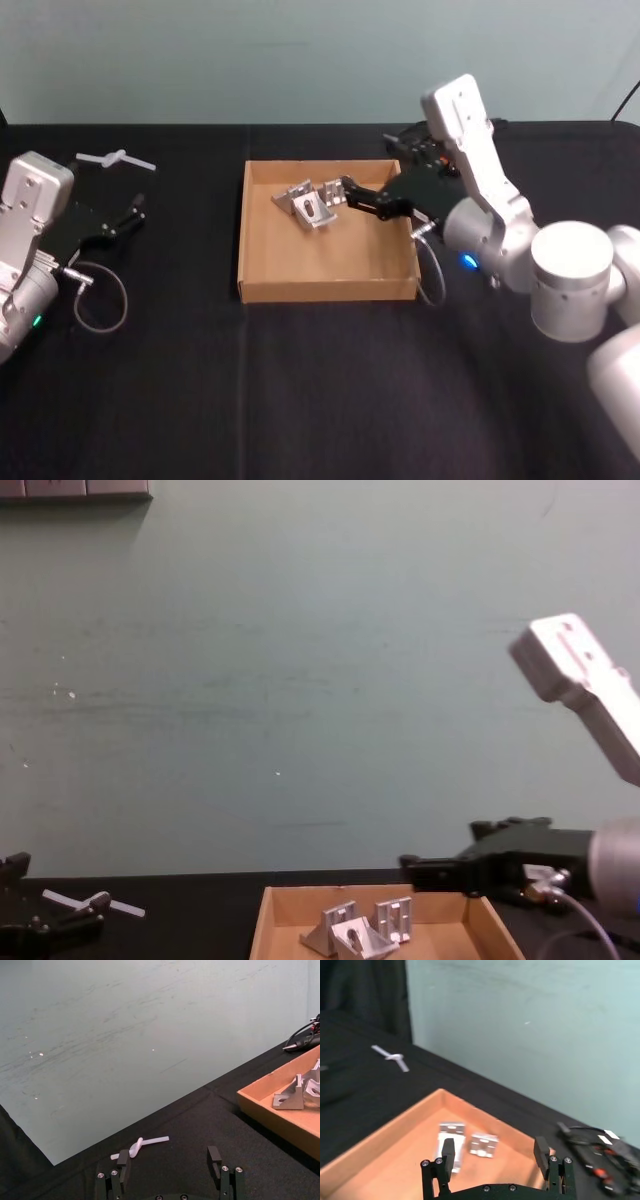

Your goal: Use one hand to pick up the angle iron from the table and place it into the box.

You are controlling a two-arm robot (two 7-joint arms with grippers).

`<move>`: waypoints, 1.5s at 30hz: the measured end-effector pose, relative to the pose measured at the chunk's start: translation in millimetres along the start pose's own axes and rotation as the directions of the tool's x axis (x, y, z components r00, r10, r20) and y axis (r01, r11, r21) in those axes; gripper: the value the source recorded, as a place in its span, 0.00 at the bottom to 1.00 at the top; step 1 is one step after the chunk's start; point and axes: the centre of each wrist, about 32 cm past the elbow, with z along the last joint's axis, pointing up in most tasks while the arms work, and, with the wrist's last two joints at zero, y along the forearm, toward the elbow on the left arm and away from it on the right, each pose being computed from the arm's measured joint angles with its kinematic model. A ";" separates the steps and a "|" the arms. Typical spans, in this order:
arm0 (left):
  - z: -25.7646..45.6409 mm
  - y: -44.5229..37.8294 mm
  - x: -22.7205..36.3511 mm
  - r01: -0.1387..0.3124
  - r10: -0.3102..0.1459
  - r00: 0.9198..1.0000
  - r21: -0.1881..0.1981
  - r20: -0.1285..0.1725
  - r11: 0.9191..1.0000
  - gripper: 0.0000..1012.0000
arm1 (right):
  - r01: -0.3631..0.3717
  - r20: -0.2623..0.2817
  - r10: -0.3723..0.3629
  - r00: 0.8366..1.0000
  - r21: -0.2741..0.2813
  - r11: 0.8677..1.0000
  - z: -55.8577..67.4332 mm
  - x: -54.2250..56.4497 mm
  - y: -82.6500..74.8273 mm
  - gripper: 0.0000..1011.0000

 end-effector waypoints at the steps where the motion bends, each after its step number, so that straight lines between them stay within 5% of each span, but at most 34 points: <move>1: 0.0 0.0 0.0 0.000 0.000 1.000 0.000 0.000 1.000 0.99 | 0.018 0.008 -0.018 1.000 0.006 1.000 -2.3 -0.9 -1.8 0.99; 12: 0.0 0.0 0.0 0.000 0.000 1.000 0.000 0.000 1.000 0.99 | 0.227 0.072 -0.235 0.969 0.107 0.968 -39.0 -17.7 -15.3 0.99; 22: 0.0 0.0 0.0 0.000 0.000 1.000 0.000 0.000 1.000 0.99 | 0.254 0.092 -0.275 0.957 0.191 0.948 -62.7 -28.2 -12.9 0.99; 45: 0.0 0.0 0.0 0.000 0.000 1.000 0.000 0.000 1.000 0.99 | 0.254 0.090 -0.275 0.957 0.196 0.947 -66.2 -30.1 -12.2 0.99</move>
